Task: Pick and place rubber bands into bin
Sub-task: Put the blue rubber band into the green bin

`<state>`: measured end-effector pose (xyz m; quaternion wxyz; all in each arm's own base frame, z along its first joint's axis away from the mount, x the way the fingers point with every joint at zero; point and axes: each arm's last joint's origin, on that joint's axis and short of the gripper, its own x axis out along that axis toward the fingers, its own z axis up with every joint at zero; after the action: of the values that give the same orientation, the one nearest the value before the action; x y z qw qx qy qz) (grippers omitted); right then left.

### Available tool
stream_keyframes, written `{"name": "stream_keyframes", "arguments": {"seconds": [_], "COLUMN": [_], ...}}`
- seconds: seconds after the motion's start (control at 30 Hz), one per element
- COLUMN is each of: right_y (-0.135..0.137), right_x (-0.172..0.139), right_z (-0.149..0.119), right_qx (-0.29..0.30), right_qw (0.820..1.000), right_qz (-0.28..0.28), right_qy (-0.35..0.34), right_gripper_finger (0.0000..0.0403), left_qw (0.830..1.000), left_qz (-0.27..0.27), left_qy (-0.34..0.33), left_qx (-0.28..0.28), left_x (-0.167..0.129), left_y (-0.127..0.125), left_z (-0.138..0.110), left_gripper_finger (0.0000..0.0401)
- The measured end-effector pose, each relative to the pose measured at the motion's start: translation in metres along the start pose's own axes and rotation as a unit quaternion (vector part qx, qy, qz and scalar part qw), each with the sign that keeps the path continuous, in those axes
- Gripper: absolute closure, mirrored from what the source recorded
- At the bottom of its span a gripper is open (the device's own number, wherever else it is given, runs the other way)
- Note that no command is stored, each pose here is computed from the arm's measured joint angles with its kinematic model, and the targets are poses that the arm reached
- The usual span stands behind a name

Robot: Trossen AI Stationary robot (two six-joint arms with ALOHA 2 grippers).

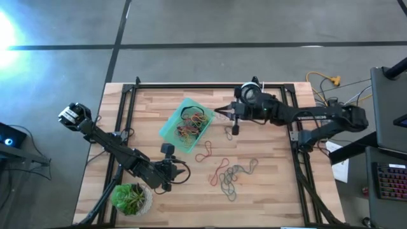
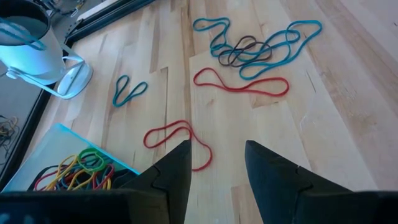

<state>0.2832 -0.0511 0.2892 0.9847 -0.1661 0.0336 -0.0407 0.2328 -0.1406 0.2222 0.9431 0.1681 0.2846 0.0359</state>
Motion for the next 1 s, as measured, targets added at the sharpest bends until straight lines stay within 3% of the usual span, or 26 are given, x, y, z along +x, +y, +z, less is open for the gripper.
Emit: {"name": "stream_keyframes", "arguments": {"seconds": [0.23, 0.57, 0.8, 1.0], "right_y": [-0.007, -0.028, -0.034, -0.041], "right_x": [0.03, 0.084, 0.116, 0.121], "right_z": [-0.034, -0.071, -0.094, -0.102], "right_qx": [0.004, 0.061, 0.082, 0.117], "right_qw": [1.0, 0.996, 0.985, 0.967], "right_qz": [-0.019, -0.034, -0.011, -0.007], "right_qy": [0.0, 0.05, 0.149, 0.227], "right_gripper_finger": [0.0394, 0.0394, 0.0394, 0.0394], "left_qw": [1.0, 1.0, 1.0, 1.0], "left_qz": [0.0, 0.0, 0.0, 0.0], "left_qy": [0.0, 0.001, 0.001, 0.001], "left_qx": [0.0, 0.001, 0.0, 0.001], "left_x": [0.0, 0.0, 0.0, 0.0], "left_y": [0.0, 0.0, 0.0, 0.0], "left_z": [0.0, -0.001, -0.001, -0.001], "left_gripper_finger": [0.0266, 0.0266, 0.0266, 0.0266]}}
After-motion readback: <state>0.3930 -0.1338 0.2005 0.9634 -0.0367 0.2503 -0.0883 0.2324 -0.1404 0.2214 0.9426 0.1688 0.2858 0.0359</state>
